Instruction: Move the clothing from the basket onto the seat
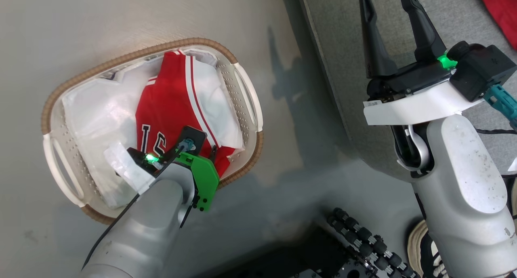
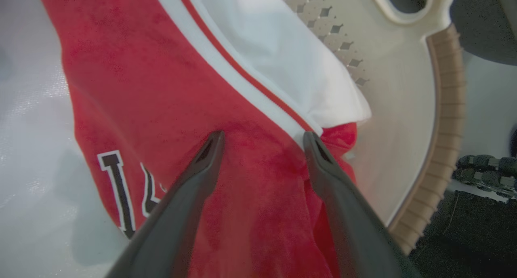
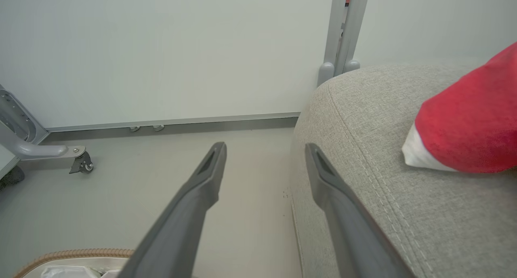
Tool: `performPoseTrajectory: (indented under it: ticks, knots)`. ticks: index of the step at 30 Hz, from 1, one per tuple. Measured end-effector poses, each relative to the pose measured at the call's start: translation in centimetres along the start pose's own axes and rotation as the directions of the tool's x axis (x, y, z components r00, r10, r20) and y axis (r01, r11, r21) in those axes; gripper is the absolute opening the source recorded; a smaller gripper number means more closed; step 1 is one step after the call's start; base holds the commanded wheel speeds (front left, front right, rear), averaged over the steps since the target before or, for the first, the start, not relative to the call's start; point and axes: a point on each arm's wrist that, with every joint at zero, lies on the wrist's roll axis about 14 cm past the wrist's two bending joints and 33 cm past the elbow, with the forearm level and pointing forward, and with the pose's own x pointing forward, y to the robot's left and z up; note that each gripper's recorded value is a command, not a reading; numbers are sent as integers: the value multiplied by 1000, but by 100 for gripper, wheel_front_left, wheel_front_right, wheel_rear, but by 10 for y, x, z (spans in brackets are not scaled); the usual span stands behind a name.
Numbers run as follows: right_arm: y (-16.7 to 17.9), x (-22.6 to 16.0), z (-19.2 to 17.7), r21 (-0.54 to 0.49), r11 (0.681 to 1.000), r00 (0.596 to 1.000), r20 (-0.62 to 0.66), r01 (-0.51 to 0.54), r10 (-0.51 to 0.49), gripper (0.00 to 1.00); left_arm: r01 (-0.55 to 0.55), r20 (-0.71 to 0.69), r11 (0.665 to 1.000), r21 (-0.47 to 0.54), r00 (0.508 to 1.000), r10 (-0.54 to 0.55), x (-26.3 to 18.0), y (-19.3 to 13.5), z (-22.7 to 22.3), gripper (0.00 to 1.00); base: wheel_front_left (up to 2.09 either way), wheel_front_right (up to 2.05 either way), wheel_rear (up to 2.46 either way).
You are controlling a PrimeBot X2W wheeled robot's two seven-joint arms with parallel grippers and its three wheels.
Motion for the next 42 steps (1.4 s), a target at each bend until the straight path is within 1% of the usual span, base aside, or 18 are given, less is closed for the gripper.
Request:
performPoseTrajectory:
  ticks: [3,8,13,20,27,28,29,30,32,37,39,42]
  knots:
    - [-4,1,-8,-2,1000,1000,-14,10,-10,100,7,-51,1000,26,999,-6,7,0,-12,100,0,0,0]
    - [-10,3,-16,-9,1000,999,-26,24,-24,100,-23,-98,997,79,995,31,15,10,-21,100,0,0,0]
    - [-12,4,-23,-7,999,999,-38,31,-31,100,-66,-110,989,133,991,81,19,22,-23,100,0,0,0]
    - [-11,7,-36,-8,1000,998,-57,26,-26,100,-115,-59,969,218,990,131,29,40,-8,100,0,0,0]
    - [-9,9,-47,-1,1000,997,-72,23,-23,100,-140,-104,962,236,980,168,29,53,-18,100,0,0,0]
    - [-8,9,-48,1,1000,997,-73,21,-21,100,-147,-113,961,233,978,176,28,55,-21,60,0,0,0]
    - [-8,10,-49,3,1000,997,-74,20,-20,100,-155,-116,960,233,976,186,28,58,-23,27,0,0,0]
    - [-8,10,-50,4,1000,997,-75,20,-19,100,-165,-112,960,228,975,194,27,61,-23,0,0,0,0]
    - [-7,11,-50,6,1000,997,-74,18,-17,100,-189,-95,964,186,973,209,26,65,-20,0,0,0,0]
    - [-8,13,-42,5,1000,998,-58,19,-19,100,-207,-32,968,143,976,213,21,66,-8,0,0,0,0]
    - [-6,13,-36,8,1000,999,-47,14,-14,100,-213,-7,972,97,977,215,15,65,-5,0,0,0,0]
    - [-3,13,-23,17,1000,1000,-21,10,-10,100,-217,30,975,55,976,215,5,62,0,0,0,0,0]
